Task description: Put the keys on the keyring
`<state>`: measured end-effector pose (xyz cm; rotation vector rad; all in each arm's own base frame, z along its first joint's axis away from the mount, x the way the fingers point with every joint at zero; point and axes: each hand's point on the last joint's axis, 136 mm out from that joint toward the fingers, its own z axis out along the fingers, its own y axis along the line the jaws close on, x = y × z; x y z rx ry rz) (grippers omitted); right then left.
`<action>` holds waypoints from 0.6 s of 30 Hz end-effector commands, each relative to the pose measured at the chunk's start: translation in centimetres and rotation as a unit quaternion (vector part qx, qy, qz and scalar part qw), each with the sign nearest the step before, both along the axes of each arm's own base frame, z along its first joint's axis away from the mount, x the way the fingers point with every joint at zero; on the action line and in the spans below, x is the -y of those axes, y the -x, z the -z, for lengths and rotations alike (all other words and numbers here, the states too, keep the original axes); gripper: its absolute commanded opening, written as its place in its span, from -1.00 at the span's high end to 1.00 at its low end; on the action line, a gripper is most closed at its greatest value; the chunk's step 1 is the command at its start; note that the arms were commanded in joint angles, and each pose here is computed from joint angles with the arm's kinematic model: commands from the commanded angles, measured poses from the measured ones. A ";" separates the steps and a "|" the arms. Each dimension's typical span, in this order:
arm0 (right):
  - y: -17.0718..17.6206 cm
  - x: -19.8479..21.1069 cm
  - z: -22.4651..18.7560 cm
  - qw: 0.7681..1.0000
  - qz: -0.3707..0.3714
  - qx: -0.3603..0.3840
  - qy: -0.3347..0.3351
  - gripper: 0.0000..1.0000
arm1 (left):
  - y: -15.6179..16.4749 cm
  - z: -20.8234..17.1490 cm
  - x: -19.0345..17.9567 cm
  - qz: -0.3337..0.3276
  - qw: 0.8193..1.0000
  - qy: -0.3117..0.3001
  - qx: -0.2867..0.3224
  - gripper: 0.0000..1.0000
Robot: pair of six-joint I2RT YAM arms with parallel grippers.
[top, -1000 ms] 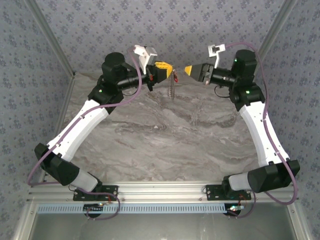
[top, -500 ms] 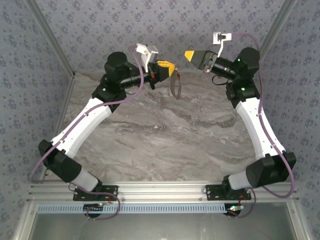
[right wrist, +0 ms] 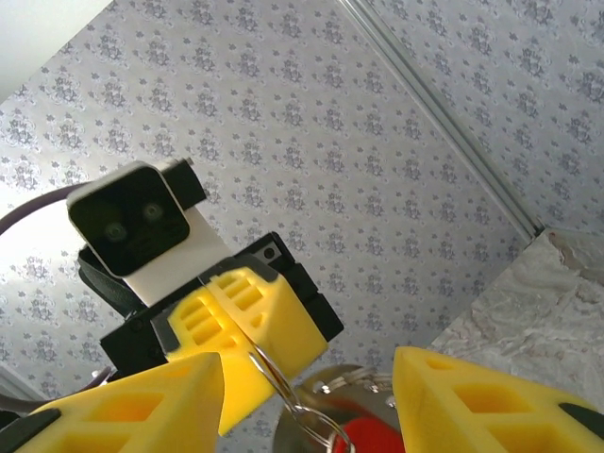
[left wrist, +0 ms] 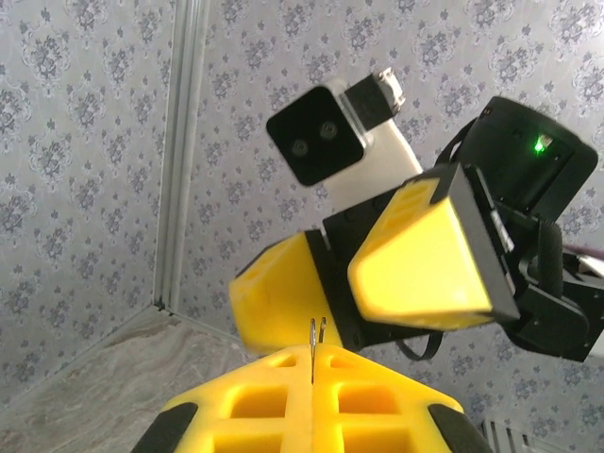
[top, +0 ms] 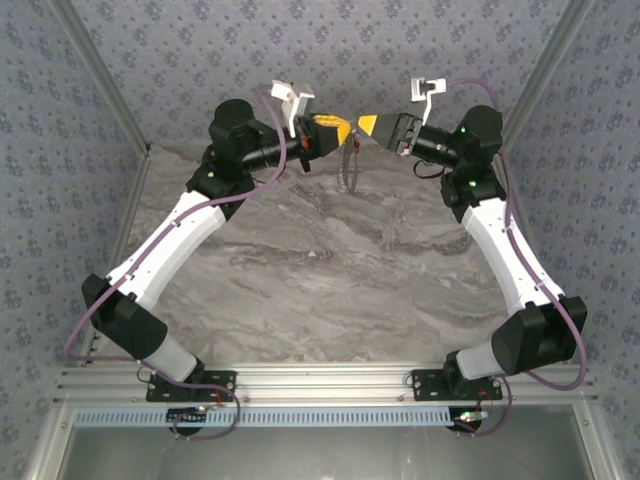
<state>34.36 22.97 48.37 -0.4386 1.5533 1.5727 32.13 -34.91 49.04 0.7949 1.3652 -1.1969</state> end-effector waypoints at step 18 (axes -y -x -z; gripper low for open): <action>1.0 -1.4 0.1 0.999 -0.037 0.006 0.000 0.56 | 0.5 -3.3 -0.9 0.001 0.999 0.030 0.040 1.00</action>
